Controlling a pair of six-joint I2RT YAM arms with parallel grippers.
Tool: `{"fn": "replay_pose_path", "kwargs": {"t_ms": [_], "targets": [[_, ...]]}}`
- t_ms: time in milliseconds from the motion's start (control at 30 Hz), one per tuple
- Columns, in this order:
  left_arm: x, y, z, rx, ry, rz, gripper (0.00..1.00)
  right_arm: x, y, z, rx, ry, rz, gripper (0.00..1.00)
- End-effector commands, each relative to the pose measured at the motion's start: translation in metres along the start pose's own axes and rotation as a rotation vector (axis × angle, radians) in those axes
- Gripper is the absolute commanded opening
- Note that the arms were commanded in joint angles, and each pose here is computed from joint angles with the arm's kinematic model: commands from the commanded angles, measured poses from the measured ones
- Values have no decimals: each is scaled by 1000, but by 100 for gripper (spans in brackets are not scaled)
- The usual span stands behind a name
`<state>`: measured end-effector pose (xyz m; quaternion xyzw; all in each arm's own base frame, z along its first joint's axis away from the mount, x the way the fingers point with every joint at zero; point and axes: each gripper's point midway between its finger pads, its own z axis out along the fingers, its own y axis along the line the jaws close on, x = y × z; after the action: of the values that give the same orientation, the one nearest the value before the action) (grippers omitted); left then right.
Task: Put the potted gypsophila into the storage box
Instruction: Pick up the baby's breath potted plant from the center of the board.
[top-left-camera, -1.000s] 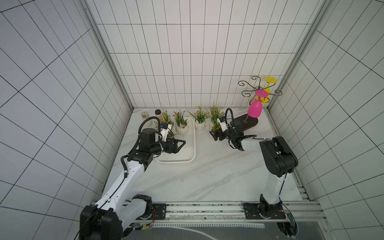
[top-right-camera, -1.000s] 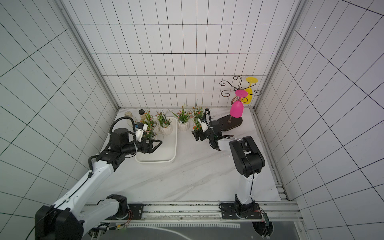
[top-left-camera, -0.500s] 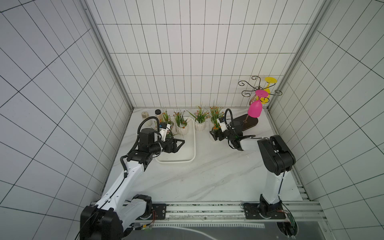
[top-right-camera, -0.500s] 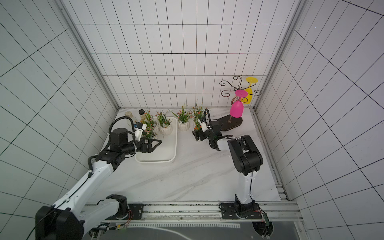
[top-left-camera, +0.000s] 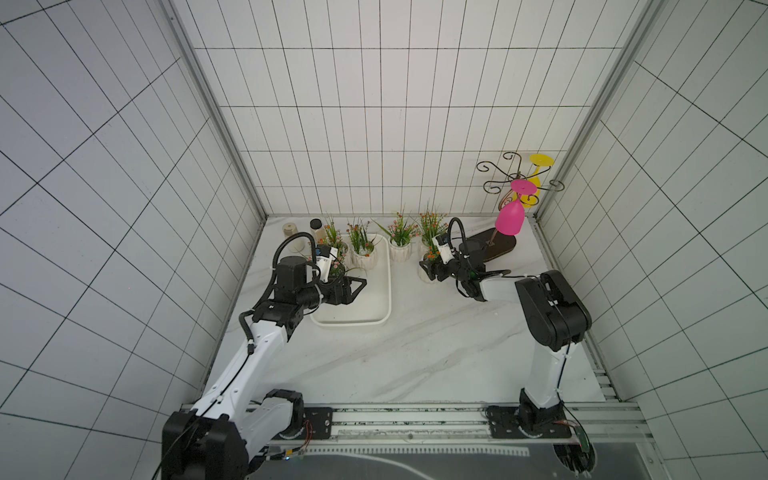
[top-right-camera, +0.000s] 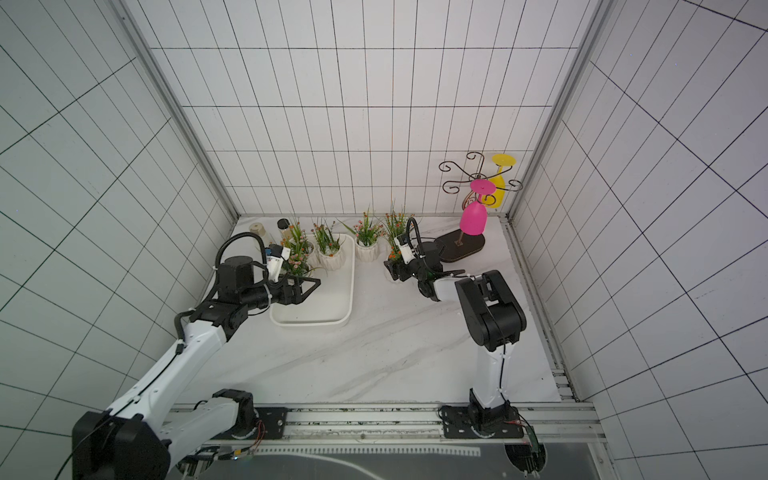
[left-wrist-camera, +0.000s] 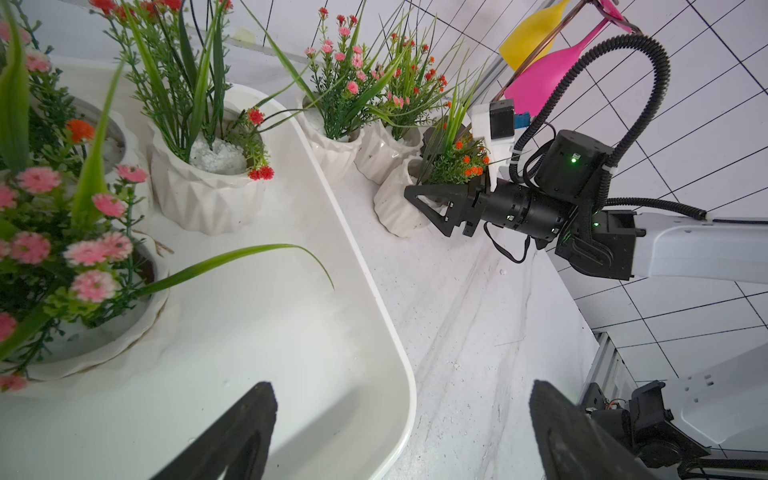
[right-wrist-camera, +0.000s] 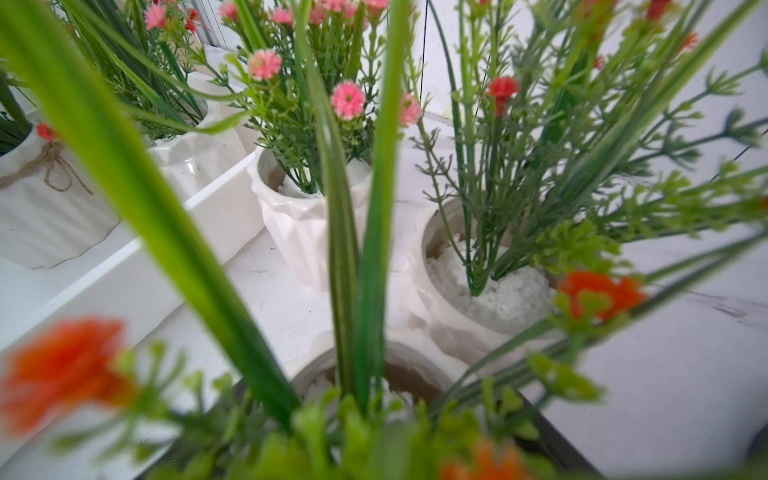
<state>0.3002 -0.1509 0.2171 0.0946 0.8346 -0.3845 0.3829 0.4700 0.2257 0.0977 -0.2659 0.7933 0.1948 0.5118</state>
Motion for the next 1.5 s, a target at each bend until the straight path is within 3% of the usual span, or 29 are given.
{"fn": "replay_pose_path", "kwargs": {"t_ms": [0, 900, 1467], "targets": [[3, 5, 1, -8, 8, -20, 94, -54, 14, -16, -39, -122, -64, 73], [5, 14, 3, -25, 17, -64, 93, -99, 60, -96, -147, -210, -123, 70], [2, 39, -4, -133, -10, -138, 90, -112, 125, -92, -329, -217, -229, 69]]}}
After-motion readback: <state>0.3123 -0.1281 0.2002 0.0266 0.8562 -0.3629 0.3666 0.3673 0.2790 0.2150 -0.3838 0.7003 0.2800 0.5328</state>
